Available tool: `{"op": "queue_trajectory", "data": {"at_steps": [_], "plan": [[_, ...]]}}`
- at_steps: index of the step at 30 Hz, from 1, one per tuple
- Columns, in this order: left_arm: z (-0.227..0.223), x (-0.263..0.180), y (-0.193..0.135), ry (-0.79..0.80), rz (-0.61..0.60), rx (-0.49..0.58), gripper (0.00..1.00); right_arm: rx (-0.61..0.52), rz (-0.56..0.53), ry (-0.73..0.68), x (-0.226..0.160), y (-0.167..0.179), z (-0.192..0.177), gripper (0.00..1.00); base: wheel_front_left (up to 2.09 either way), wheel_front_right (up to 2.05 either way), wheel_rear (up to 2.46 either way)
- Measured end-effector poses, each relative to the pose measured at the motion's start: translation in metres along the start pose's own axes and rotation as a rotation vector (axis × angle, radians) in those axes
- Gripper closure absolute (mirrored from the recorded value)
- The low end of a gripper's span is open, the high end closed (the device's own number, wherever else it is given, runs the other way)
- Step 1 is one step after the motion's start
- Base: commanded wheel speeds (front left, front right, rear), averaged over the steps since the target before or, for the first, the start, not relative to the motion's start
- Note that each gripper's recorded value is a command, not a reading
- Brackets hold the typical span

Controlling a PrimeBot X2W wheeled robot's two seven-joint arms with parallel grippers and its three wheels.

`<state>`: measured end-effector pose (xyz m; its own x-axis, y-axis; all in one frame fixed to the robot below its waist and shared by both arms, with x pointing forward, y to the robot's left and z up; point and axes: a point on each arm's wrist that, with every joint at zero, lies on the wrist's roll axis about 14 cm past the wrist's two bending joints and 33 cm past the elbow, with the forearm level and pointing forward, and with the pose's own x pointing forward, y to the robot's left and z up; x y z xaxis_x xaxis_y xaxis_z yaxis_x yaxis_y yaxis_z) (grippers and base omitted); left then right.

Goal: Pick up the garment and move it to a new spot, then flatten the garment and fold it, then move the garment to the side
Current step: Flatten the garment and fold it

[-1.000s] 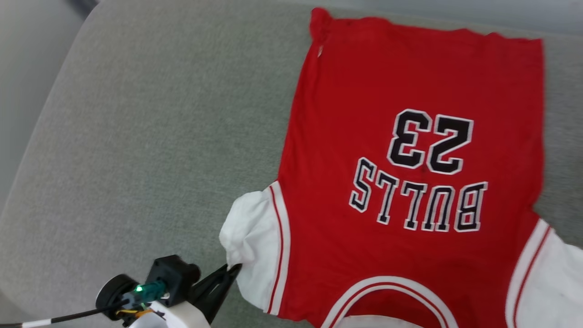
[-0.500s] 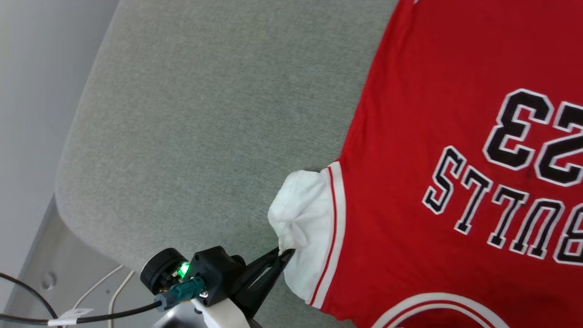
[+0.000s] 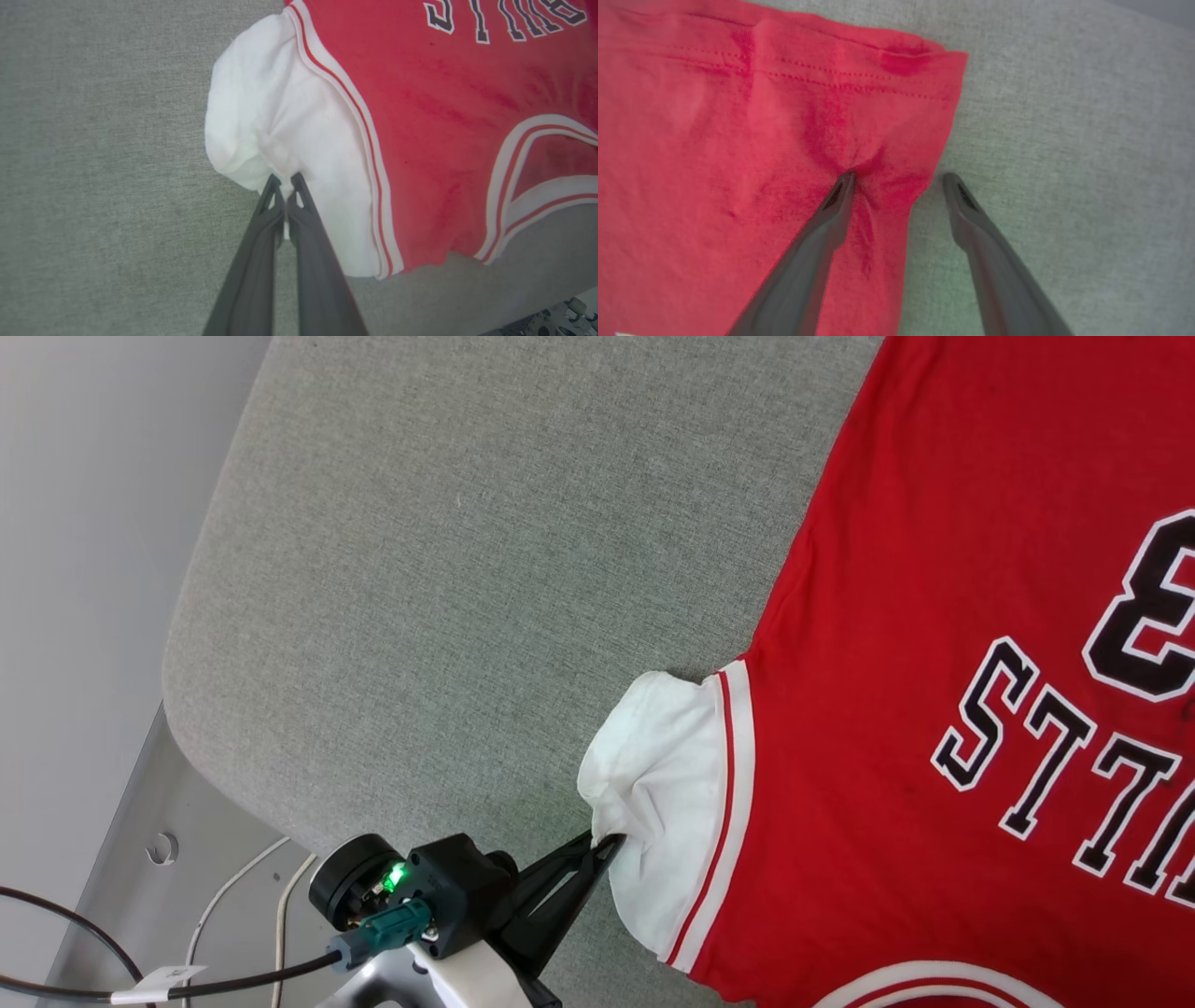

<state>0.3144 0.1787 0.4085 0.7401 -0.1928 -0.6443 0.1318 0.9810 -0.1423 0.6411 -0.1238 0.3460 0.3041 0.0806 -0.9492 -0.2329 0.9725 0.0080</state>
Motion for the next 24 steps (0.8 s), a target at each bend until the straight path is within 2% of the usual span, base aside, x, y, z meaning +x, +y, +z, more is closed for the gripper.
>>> {"op": "queue_trajectory", "data": {"at_steps": [1, 11, 16, 24], "plan": [[-0.001, 0.0, 0.0, 0.001, 0.001, 0.0, 1.0, 0.001, 0.0, -0.001, 0.0, 0.0, -0.001, 1.0, 0.0, 0.0, 0.0], [0.006, -0.003, 0.001, -0.037, 0.001, -0.007, 1.0, 0.012, -0.008, 0.017, -0.015, -0.007, -0.019, 1.0, 0.0, 0.0, 0.0], [0.014, -0.009, 0.004, -0.079, 0.006, -0.022, 1.0, -0.015, -0.005, 0.037, -0.036, -0.012, -0.041, 1.0, 0.0, 0.0, 0.0], [0.006, -0.027, 0.013, -0.094, 0.029, 0.0, 1.0, -0.027, 0.002, 0.043, -0.079, -0.025, -0.097, 1.0, 0.0, 0.0, 0.0]]}}
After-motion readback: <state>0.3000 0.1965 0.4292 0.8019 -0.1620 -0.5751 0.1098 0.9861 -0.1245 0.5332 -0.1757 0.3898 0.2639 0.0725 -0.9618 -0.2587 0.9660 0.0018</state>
